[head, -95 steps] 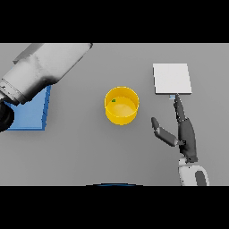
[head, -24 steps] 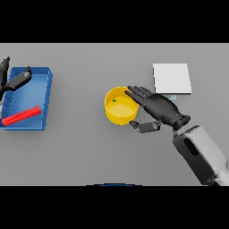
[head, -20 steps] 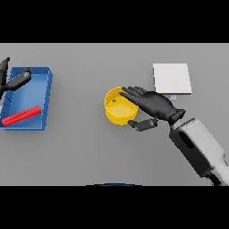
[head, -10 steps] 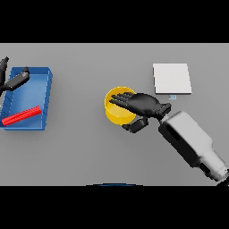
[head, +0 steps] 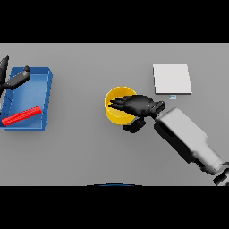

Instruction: Pick up the red beaker and tilt it to pour out 1 green nut into yellow bowl. Pick up the yellow bowl and place it on the metallic measuring scale.

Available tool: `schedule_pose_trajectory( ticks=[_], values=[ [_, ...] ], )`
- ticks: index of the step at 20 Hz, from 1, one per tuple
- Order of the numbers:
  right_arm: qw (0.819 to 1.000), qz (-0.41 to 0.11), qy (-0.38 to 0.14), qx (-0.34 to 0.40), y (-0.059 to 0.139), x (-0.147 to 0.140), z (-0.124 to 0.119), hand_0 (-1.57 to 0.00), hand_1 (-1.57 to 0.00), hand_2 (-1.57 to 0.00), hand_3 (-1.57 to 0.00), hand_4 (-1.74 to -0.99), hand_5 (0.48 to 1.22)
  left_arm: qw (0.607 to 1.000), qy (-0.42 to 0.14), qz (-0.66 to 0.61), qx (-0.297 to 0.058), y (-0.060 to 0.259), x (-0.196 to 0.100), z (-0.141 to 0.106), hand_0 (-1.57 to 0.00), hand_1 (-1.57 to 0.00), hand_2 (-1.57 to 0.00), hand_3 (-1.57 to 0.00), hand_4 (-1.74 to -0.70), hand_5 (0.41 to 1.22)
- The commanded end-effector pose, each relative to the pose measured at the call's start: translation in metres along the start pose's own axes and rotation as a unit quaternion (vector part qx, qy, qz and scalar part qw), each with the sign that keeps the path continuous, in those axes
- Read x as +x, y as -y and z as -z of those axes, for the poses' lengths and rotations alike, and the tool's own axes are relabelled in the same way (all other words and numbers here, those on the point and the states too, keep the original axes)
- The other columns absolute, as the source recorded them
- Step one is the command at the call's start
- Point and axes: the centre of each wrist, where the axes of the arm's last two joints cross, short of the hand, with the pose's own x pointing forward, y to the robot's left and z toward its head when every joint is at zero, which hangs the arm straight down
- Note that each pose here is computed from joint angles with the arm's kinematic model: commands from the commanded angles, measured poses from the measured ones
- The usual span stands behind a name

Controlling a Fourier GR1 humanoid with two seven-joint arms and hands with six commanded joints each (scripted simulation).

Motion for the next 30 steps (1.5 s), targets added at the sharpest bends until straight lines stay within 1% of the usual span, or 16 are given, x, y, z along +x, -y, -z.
schedule_pose_trajectory(
  ticks=[1,3,4,5,6,8,9,10,11,13,14,19,21,24,28,30],
  values=[
    [1.0,0.0,-0.004,0.003,-0.002,0.0,0.002,0.0,0.0,0.0,-0.01,-1.308,0.729,1.0,0.004,-0.002,0.002,0.0,0.003,-0.001,0.0,0.0,0.0,0.0,-0.79,0.729],
    [1.0,-0.004,-0.018,0.012,-0.001,0.004,0.004,-0.02,-0.04,-0.07,-0.09,-1.339,0.784,1.0,0.007,0.0,0.002,-0.001,0.002,-0.001,0.0,0.0,0.0,0.0,-0.79,0.725],
    [1.0,-0.01,-0.019,0.015,0.0,0.005,0.005,-0.09,-0.11,-0.13,-0.16,-1.362,0.82,1.0,0.003,-0.001,0.004,-0.007,0.002,-0.001,0.0,0.0,0.0,0.0,-0.79,0.723],
    [1.0,-0.013,-0.016,0.013,-0.002,0.004,0.005,-0.26,-0.24,-0.23,-0.25,-1.387,0.9,1.0,0.005,-0.001,0.0,-0.003,0.002,-0.003,0.0,0.0,0.0,0.0,-0.79,0.722],
    [1.0,-0.014,-0.013,0.018,-0.004,0.001,0.003,-0.51,-0.44,-0.39,-0.36,-1.425,0.964,1.0,0.007,-0.003,-0.001,-0.001,0.001,-0.004,0.0,0.0,0.0,0.0,-0.79,0.723],
    [0.999,-0.012,-0.016,0.032,-0.002,0.004,0.003,-0.89,-0.85,-0.81,-0.59,-1.534,1.057,1.0,0.001,-0.004,0.0,-0.004,0.0,-0.007,0.0,0.0,0.0,0.0,-0.8,0.726],
    [0.999,-0.009,-0.015,0.04,0.0,0.002,0.003,-1.03,-0.99,-0.97,-0.69,-1.571,1.09,1.0,0.001,-0.004,0.004,-0.004,-0.001,-0.006,0.0,0.0,0.0,0.0,-0.8,0.727],
    [0.999,-0.007,-0.01,0.047,0.0,0.001,0.002,-1.14,-1.11,-1.09,-0.87,-1.604,1.116,1.0,-0.001,-0.002,0.008,-0.005,-0.002,-0.006,0.0,0.0,0.0,0.0,-0.8,0.728],
    [0.998,-0.008,-0.008,0.054,0.002,0.0,0.001,-1.22,-1.2,-1.18,-0.93,-1.628,1.137,1.0,0.003,-0.003,0.007,-0.003,0.001,-0.007,0.0,0.0,0.0,0.0,-0.8,0.727],
    [0.998,-0.004,-0.013,0.054,0.003,0.002,0.002,-1.35,-1.33,-1.28,-1.09,-1.667,1.167,1.0,0.005,-0.007,0.008,-0.007,0.002,-0.006,0.0,0.0,0.0,0.0,-0.8,0.726],
    [0.999,-0.004,-0.014,0.052,0.003,0.002,0.0,-1.39,-1.38,-1.31,-1.14,-1.682,1.178,1.0,0.006,-0.009,0.007,-0.005,0.002,-0.005,0.0,0.0,0.0,0.0,-0.8,0.725],
    [0.999,-0.002,-0.009,0.039,0.008,0.003,-0.007,-1.51,-1.51,-1.45,-1.19,-1.722,1.207,1.0,0.006,-0.004,0.007,-0.004,0.0,-0.01,0.0,0.0,0.0,0.0,-0.8,0.725],
    [1.0,-0.001,-0.006,0.029,0.019,0.001,-0.019,-1.53,-1.53,-1.49,-1.19,-1.729,1.212,1.0,0.005,-0.004,0.009,-0.004,-0.001,-0.009,0.0,0.0,0.0,0.0,-0.8,0.724],
    [1.0,-0.012,-0.015,0.018,0.041,0.002,-0.035,-1.55,-1.55,-1.51,-1.38,-1.731,1.216,1.0,0.008,-0.003,0.007,-0.005,0.004,-0.006,0.0,0.0,0.0,0.0,-0.8,0.721],
    [0.999,-0.027,-0.042,-0.004,0.071,0.004,-0.052,-1.56,-1.56,-1.54,-1.31,-1.724,1.219,1.0,0.009,-0.004,0.006,-0.005,0.002,-0.007,0.0,0.0,0.0,0.0,-0.8,0.722],
    [0.998,-0.019,-0.052,-0.007,0.074,0.001,-0.059,-1.57,-1.57,-1.55,-1.26,-1.721,1.219,1.0,0.011,-0.007,0.005,-0.006,0.003,-0.008,0.0,0.0,0.0,0.0,-0.81,0.723]
  ],
)
